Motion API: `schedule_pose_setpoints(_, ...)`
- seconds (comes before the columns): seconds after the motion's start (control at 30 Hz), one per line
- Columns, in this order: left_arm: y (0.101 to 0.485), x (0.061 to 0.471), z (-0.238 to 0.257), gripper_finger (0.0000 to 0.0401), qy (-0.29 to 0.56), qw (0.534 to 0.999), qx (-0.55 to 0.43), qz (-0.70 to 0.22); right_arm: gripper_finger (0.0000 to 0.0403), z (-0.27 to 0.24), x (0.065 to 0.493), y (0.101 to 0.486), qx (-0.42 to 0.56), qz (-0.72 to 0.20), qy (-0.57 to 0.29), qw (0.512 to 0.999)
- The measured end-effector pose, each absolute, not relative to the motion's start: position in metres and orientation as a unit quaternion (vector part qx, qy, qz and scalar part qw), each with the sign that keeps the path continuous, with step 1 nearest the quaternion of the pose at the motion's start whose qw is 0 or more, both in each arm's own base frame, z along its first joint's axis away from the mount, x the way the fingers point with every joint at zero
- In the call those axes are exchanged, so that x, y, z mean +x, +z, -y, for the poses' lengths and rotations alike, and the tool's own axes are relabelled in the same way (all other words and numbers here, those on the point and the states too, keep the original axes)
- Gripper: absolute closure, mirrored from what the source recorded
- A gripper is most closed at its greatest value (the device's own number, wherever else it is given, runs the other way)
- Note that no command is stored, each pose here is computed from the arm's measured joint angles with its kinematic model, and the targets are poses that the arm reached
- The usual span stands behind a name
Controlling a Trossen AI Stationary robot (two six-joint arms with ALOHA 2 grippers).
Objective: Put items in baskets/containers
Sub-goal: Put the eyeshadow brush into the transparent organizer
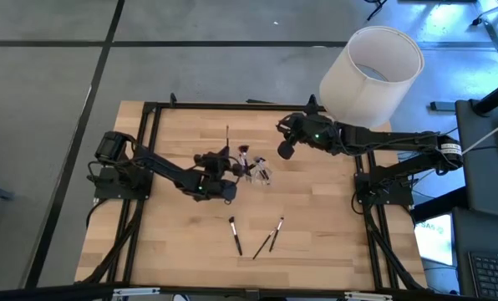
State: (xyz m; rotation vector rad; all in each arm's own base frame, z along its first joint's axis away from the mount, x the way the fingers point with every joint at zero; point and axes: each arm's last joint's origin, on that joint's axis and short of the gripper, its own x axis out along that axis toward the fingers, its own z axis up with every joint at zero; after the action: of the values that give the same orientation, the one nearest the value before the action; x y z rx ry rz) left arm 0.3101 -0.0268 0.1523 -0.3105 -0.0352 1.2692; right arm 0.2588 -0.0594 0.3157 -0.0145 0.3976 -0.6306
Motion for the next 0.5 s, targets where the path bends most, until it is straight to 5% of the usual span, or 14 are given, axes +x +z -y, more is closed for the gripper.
schedule_pose_setpoints(0.5,0.1474,0.3059,0.0247,0.0384,0.602,0.774,-0.178,0.08,0.0324,0.0598,0.261,0.3212,-0.016,-0.168,-0.307,0.937)
